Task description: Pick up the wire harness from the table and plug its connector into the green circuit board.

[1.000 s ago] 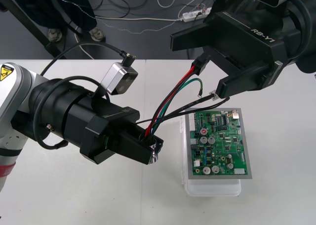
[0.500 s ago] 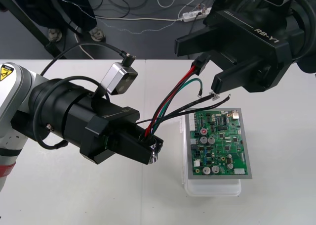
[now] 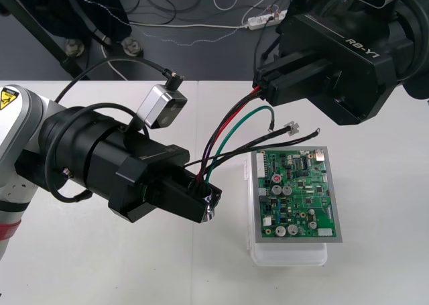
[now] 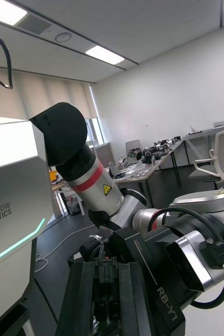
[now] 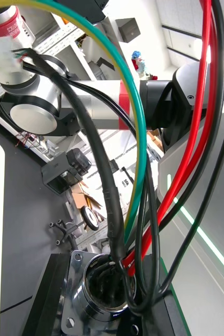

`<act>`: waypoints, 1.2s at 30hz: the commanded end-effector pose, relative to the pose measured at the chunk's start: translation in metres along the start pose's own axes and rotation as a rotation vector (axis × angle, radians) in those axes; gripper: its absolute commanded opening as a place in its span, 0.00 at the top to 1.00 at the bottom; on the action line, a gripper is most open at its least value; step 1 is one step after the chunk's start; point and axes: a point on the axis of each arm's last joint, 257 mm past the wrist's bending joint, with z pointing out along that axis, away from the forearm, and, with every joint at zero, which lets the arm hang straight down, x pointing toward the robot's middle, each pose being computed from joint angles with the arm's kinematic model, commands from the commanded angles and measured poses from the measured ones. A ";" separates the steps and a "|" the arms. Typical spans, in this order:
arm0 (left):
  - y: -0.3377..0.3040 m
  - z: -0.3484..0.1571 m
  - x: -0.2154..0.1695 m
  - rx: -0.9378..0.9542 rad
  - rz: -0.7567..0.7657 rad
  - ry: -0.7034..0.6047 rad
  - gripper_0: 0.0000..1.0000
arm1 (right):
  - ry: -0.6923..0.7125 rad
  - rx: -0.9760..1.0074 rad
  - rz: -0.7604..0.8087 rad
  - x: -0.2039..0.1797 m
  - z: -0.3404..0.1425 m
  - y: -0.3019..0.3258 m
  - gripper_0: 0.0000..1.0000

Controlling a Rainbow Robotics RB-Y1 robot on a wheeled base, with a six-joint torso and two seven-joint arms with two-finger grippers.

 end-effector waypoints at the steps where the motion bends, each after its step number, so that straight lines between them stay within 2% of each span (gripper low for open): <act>1: -0.012 0.002 0.015 0.022 -0.055 0.046 1.00 | 0.013 -0.058 -0.086 -0.011 0.013 0.010 1.00; 23: -0.012 0.002 0.015 0.022 -0.055 0.046 1.00 | 0.009 -0.043 -0.073 -0.010 0.009 0.006 1.00; 27: -0.011 0.002 0.010 0.043 -0.068 0.007 1.00 | 0.011 -0.041 -0.073 -0.009 0.008 0.005 1.00; 36: -0.015 -0.005 0.000 0.020 -0.006 -0.002 1.00 | 0.011 -0.041 -0.073 -0.010 0.008 0.005 1.00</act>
